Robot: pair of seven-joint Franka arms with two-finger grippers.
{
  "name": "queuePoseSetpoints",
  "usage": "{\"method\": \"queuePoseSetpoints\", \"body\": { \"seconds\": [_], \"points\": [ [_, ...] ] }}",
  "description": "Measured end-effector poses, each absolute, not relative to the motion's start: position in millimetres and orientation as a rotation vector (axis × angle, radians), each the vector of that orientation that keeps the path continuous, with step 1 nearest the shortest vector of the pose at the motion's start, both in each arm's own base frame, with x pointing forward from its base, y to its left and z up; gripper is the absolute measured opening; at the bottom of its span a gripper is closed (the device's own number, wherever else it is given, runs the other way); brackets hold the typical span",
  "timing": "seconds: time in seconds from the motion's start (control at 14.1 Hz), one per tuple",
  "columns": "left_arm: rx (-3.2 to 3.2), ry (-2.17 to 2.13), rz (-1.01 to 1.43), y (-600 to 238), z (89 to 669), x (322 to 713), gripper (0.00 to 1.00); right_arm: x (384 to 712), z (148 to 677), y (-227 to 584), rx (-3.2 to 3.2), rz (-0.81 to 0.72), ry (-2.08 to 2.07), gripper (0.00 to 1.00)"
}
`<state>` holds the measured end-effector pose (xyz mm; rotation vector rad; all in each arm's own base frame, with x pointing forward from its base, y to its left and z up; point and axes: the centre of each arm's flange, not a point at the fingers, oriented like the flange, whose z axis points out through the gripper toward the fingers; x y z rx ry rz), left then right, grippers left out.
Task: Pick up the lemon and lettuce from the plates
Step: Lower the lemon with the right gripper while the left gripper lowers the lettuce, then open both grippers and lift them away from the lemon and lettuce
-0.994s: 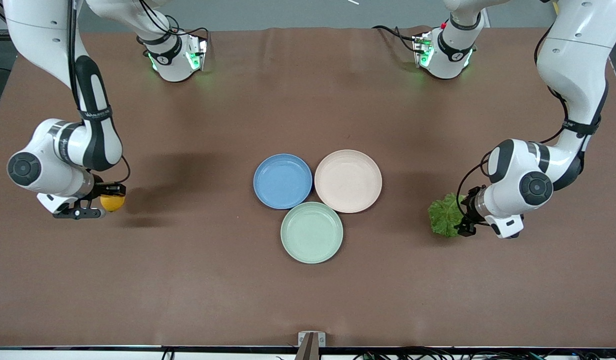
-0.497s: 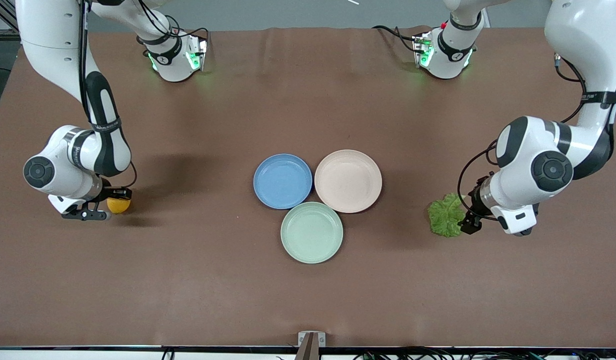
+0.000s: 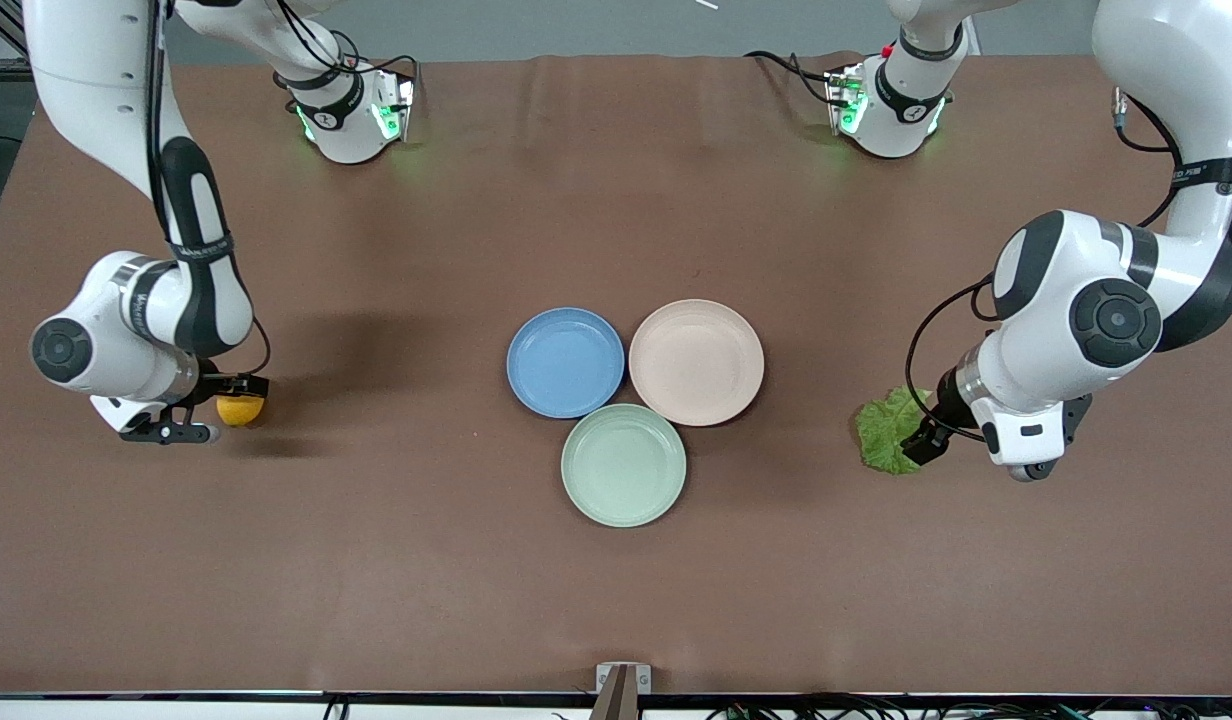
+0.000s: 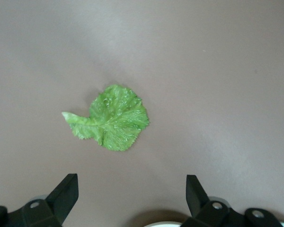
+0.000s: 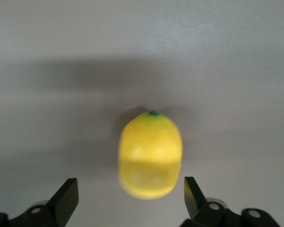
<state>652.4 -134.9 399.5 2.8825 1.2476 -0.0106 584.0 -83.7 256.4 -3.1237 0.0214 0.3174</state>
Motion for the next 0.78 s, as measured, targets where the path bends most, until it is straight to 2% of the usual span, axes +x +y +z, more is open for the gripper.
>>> {"method": "queuePoseSetpoints", "body": {
  "seconds": [0.14,0.43,0.78],
  "points": [
    [2.957,1.100,-0.014,-130,414,652,1.00,586,322,-76,-3.045,0.332,-0.003,1.00],
    [3.071,0.915,-0.069,-115,450,648,1.00,564,444,-77,-3.004,0.264,-0.080,1.00],
    [3.147,0.808,-0.080,-80,507,634,1.00,562,545,-55,-3.020,0.249,-0.139,1.00]
  ]
}}
